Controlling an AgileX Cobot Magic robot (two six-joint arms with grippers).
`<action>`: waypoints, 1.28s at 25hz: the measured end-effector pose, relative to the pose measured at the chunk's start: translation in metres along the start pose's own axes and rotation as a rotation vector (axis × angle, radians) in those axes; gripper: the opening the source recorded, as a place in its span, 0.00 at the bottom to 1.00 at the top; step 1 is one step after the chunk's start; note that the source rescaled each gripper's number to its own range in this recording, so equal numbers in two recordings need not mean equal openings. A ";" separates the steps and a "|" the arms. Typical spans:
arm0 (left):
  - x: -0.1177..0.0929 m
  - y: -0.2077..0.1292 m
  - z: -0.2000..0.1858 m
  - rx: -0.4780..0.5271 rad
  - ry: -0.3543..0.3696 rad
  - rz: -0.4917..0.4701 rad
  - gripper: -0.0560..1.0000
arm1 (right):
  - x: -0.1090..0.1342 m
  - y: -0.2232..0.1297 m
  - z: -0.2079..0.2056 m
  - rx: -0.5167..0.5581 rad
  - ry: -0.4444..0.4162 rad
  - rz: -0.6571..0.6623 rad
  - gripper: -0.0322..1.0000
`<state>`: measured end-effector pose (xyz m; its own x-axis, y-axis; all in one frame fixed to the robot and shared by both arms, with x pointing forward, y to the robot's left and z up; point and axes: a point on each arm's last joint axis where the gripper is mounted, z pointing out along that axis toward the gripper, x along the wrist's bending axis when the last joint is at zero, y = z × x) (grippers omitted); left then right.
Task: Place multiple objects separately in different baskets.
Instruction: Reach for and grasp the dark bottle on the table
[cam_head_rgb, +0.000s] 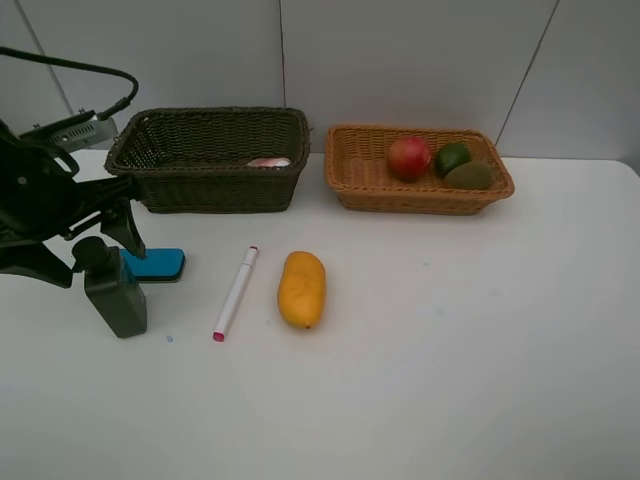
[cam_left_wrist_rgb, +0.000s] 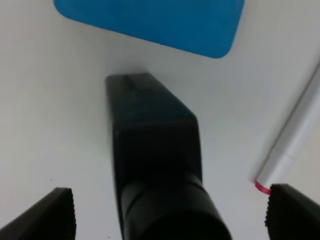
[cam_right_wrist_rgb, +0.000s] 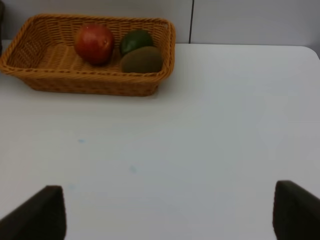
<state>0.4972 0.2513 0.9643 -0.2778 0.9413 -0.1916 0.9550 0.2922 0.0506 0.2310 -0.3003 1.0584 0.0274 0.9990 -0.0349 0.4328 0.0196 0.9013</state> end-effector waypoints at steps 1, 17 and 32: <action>0.001 0.000 0.001 0.000 0.012 -0.003 1.00 | 0.000 0.000 0.000 0.000 0.000 0.000 1.00; 0.005 0.008 0.032 0.057 0.069 -0.012 1.00 | 0.000 0.000 0.000 0.000 0.000 0.000 1.00; 0.005 0.011 0.035 0.042 0.064 0.014 0.99 | 0.000 0.000 0.000 0.000 0.000 0.000 1.00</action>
<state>0.5097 0.2533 0.9300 -0.2687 0.9547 -0.1282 0.9621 0.2724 0.0116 0.2310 -0.3003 1.0584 0.0274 0.9990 -0.0349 0.4328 0.0196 0.9013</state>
